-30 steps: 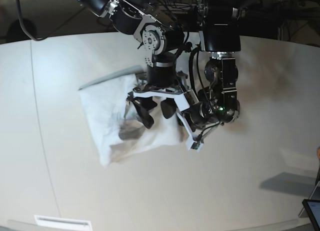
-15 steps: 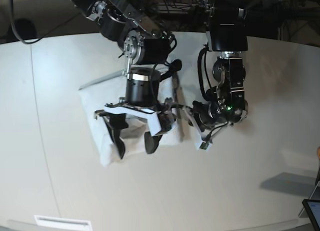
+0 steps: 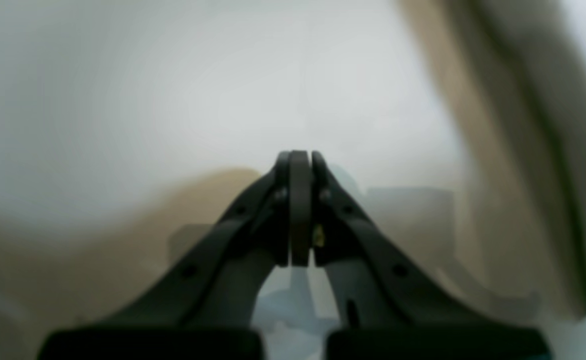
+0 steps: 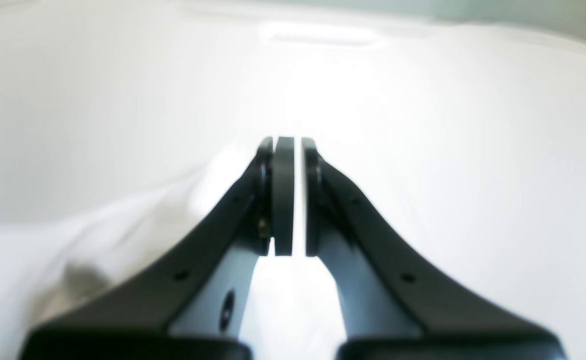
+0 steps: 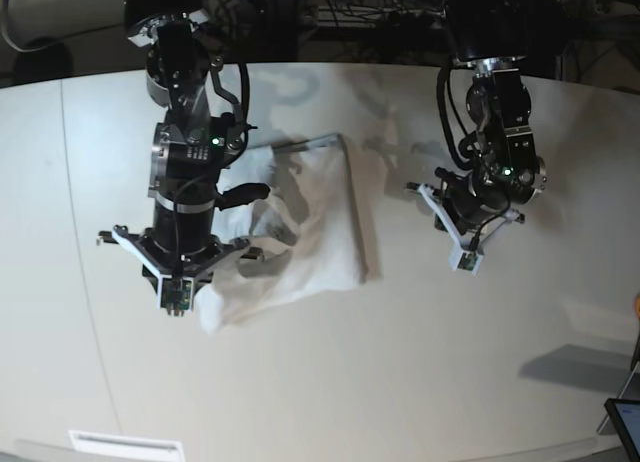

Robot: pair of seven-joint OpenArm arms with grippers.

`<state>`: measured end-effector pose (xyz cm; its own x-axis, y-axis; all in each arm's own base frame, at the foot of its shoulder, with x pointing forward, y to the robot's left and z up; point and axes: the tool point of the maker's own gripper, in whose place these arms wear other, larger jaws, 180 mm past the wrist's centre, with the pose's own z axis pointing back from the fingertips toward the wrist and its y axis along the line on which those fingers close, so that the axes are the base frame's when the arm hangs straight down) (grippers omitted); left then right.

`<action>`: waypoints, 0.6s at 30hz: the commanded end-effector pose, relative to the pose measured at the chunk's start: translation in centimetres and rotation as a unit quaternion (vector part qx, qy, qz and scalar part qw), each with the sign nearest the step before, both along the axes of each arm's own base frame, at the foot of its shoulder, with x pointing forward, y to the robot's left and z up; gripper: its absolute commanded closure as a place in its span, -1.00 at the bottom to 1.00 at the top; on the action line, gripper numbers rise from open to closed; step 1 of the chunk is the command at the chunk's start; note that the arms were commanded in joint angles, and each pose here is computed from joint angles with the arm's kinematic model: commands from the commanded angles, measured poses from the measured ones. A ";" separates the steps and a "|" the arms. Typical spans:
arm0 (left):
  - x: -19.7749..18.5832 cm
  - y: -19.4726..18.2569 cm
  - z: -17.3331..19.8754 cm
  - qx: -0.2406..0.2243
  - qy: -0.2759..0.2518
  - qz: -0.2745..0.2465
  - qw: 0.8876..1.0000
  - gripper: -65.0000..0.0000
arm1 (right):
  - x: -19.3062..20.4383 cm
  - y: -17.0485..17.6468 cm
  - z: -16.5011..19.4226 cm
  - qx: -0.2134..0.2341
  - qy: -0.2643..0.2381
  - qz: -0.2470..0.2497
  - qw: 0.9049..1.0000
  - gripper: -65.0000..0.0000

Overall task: Fold the T-shirt properly
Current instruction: 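Release the shirt and raise both grippers away from the bundle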

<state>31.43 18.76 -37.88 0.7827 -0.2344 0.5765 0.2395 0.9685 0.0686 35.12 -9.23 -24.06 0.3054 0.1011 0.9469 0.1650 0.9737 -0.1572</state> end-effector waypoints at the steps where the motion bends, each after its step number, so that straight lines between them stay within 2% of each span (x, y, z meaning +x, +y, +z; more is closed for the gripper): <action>1: 0.3 1.0 1.3 0.009 -0.024 0.002 1.000 1.00 | 0.2 -0.1 1.5 0.004 -0.027 0.005 1.000 0.90; 3: -1.1 2.8 1.0 0.019 -0.017 0.022 0.999 1.00 | -0.1 0.7 0.6 0.027 -0.017 0.032 0.999 0.82; 5: -2.5 4.9 0.9 0.024 -0.012 0.054 0.998 1.00 | -0.6 1.9 0.0 0.053 -0.017 0.061 0.997 0.57; 9: -4.5 9.1 1.0 0.042 -0.006 0.106 0.993 1.00 | -1.5 4.1 -0.9 0.113 -0.009 0.102 0.988 -0.22; 10: -4.6 9.7 1.1 0.046 -0.006 0.112 0.993 1.00 | -1.6 4.4 -1.1 0.127 -0.006 0.108 0.986 -0.36; 12: -5.0 10.3 1.0 0.046 -0.003 0.121 0.992 1.00 | -1.7 4.7 -1.3 0.141 -0.002 0.113 0.984 -0.39; 18: -4.3 8.9 0.8 0.043 -0.004 0.099 0.994 1.00 | -1.8 4.7 -1.3 0.142 -0.001 0.113 0.983 -0.36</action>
